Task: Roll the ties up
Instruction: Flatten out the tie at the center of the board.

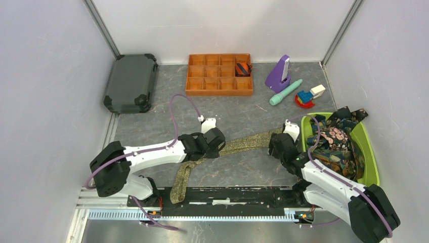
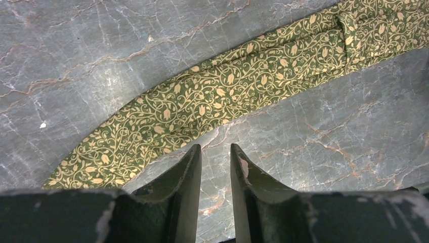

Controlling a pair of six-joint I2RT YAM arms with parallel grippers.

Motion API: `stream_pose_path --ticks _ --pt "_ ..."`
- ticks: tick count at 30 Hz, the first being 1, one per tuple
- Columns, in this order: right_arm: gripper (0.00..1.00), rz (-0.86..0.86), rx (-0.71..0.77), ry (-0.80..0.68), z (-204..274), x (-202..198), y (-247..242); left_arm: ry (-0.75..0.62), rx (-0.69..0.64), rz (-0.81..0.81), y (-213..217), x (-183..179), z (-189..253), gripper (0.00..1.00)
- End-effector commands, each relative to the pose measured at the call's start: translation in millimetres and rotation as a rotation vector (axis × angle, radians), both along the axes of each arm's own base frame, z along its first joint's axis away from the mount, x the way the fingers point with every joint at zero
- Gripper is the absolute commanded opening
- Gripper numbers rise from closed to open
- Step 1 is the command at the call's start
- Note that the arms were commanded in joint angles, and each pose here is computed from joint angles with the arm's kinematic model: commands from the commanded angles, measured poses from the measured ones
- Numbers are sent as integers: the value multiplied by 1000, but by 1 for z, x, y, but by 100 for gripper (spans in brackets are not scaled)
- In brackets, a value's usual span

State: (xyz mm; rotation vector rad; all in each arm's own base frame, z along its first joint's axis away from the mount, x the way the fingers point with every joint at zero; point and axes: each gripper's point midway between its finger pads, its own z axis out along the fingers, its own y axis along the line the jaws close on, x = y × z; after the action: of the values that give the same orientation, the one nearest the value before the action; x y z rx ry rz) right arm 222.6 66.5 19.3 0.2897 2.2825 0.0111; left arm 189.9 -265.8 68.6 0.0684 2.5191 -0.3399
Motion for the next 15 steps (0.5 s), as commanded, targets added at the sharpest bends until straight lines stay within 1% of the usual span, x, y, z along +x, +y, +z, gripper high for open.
stream_pose_path --ticks 1,6,10,15 --pt "71 -31 -48 -54 24 14 -7 -31 19 -29 -5 7 -9 34" --pt "67 -20 -102 -68 33 22 -10 -12 63 -16 3 5 -31 33" --pt "63 -52 -169 -51 26 23 -21 5 71 -15 5 1 -40 32" --pt "57 -56 -199 -32 12 21 -25 17 68 -16 8 -3 -46 32"
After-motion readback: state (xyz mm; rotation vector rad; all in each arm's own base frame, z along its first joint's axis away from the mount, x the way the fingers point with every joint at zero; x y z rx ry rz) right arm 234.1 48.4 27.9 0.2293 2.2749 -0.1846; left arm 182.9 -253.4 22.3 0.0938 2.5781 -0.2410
